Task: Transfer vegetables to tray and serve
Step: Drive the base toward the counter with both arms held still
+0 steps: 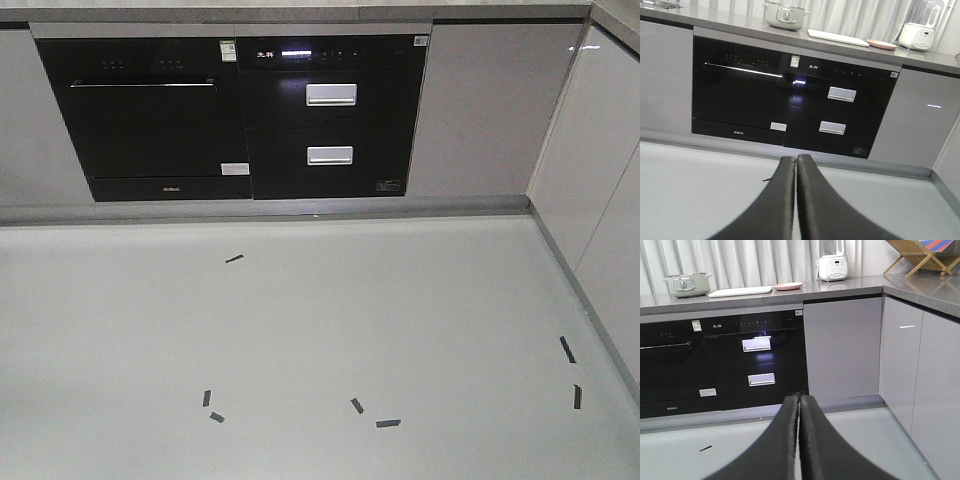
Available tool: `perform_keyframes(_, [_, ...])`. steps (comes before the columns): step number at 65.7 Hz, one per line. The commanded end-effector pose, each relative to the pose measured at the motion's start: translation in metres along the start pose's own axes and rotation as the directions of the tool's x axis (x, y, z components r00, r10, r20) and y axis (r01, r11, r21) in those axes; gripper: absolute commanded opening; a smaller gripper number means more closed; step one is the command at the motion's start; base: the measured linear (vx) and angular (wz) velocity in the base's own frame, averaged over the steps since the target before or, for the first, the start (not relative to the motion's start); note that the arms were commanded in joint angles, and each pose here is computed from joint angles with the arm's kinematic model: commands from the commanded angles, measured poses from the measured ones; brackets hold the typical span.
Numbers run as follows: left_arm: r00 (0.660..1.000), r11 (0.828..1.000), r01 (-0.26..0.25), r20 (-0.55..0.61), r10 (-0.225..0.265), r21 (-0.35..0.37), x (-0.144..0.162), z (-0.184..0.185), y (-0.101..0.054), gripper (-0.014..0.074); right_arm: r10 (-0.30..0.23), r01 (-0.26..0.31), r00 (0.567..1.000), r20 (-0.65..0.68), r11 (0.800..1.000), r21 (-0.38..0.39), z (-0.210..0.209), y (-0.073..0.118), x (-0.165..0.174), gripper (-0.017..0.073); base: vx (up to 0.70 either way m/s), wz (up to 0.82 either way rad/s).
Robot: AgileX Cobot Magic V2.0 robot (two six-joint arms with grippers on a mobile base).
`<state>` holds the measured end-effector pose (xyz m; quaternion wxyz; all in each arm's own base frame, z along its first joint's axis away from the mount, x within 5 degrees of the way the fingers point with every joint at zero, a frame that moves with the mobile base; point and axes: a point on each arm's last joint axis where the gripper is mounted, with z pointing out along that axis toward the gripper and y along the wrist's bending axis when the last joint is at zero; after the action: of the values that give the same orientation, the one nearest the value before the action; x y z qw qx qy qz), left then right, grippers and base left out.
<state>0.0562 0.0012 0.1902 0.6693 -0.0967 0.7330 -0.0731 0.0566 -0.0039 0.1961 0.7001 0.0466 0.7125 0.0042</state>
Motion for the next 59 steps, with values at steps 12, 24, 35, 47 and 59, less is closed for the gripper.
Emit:
perform_keyframes(12, [0.999,1.000,0.008,0.046,-0.008,0.006,0.0024,0.0014,0.0009,-0.0006,-0.015,0.016,0.998,0.068,1.000,-0.011,-0.0001,0.0010,-0.0020,-0.0002,0.00,0.00])
perform_keyframes(24, [0.999,1.000,0.008,0.046,-0.008,0.006,0.0024,0.0014,0.0009,-0.0006,-0.015,0.016,0.998,0.068,1.000,-0.011,-0.0001,0.0010,-0.0020,-0.0002,0.00,0.00])
perform_keyframes(35, [0.999,1.000,0.008,0.046,-0.008,0.006,0.0024,0.0014,0.0009,-0.0006,-0.015,0.016,0.998,0.068,1.000,-0.011,-0.0001,0.0010,-0.0020,-0.0002,0.01,0.00])
perform_keyframes(47, [0.999,1.000,0.008,0.046,-0.008,0.006,0.0024,0.0014,0.0009,-0.0006,-0.015,0.016,0.998,0.068,1.000,-0.011,-0.0001,0.0010,-0.0020,-0.0002,0.03,0.01])
perform_keyframes(59, [0.999,1.000,0.008,0.046,-0.008,0.006,0.0024,0.0014,0.0009,-0.0006,-0.015,0.016,0.998,0.068,1.000,-0.011,-0.0001,0.0010,-0.0020,-0.0002,0.06,0.01])
